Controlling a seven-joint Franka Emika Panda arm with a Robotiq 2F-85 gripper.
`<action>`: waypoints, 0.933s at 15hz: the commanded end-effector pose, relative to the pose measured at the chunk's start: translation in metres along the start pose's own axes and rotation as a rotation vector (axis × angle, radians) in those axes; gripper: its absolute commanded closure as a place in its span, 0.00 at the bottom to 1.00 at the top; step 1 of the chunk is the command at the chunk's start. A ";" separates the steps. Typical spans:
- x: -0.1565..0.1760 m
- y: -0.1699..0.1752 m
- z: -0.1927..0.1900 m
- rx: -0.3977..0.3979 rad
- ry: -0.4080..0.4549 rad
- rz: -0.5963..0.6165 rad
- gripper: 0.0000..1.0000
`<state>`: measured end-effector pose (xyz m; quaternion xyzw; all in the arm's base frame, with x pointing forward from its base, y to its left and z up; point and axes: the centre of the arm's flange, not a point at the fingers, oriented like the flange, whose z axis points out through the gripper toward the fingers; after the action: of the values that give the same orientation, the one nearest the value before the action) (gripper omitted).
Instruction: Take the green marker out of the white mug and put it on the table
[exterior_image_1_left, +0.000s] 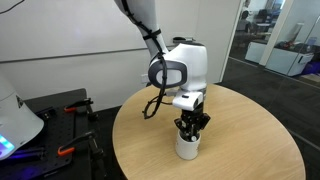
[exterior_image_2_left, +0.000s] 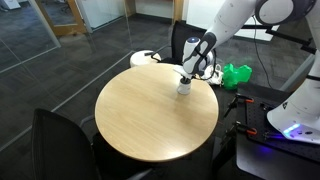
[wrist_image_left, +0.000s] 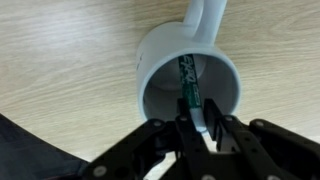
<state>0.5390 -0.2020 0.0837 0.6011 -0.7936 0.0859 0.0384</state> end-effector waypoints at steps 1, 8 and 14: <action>-0.009 -0.002 -0.014 -0.005 0.022 0.012 0.95; -0.019 0.014 -0.044 -0.008 0.081 -0.010 0.95; -0.021 0.031 -0.089 0.043 0.137 -0.018 0.95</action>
<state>0.5302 -0.1728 0.1267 0.6066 -0.7792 0.1347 0.0818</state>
